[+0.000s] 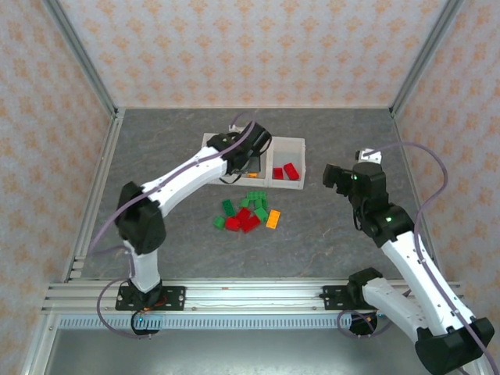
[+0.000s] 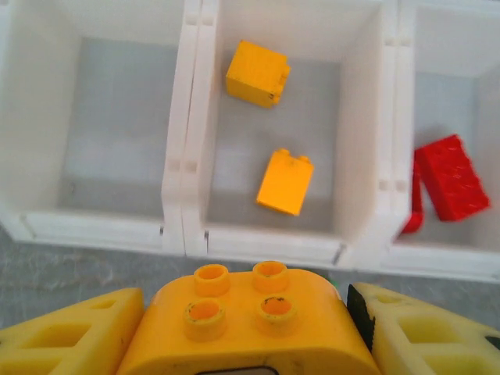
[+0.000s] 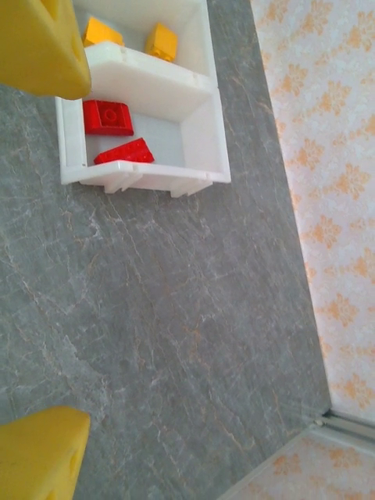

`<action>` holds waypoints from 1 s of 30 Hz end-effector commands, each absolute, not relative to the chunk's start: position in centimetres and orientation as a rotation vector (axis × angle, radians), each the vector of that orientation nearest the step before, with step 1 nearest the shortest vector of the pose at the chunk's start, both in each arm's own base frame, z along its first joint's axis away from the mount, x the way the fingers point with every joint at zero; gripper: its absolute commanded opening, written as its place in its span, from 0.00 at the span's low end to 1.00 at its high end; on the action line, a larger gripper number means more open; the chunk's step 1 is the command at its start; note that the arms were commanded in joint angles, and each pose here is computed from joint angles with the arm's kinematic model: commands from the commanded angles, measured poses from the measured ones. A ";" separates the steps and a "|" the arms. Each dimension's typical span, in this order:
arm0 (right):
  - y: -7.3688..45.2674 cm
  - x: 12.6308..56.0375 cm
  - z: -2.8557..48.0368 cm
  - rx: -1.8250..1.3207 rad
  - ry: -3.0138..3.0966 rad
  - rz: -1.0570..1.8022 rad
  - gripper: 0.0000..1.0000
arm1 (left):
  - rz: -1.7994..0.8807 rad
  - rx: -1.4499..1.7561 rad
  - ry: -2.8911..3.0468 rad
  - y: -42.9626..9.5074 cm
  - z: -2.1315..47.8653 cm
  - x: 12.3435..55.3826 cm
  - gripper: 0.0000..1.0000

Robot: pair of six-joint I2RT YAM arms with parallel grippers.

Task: Sort the legos into containers by color
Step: Place the lego in the container.

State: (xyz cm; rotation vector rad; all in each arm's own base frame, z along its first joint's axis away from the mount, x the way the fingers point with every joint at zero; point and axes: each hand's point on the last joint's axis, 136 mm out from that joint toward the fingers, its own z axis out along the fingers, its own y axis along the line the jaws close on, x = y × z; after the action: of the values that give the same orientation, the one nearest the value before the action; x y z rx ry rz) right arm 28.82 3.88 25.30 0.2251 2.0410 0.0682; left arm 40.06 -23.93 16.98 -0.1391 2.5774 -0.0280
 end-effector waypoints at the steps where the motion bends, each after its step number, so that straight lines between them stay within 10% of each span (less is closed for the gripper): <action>1: 2.2 28.0 25.9 0.284 2.003 -0.003 1.00 | 0.000 -0.049 2.579 -24.5 16.4 42.5 0.41; 16: 0.7 25.9 28.5 0.289 1.939 -0.044 1.00 | -0.145 -0.110 2.593 -26.2 12.6 51.5 0.43; 30: 0.1 25.1 28.7 0.310 1.906 -0.048 1.00 | -0.379 -0.106 2.538 -28.7 14.7 52.6 0.77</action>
State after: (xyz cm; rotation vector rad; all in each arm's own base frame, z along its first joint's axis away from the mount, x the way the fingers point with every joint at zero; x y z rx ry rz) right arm 25.36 0.66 27.91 0.2932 1.9364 -0.0262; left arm 52.21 -27.51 11.94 -0.1188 2.5934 -0.2936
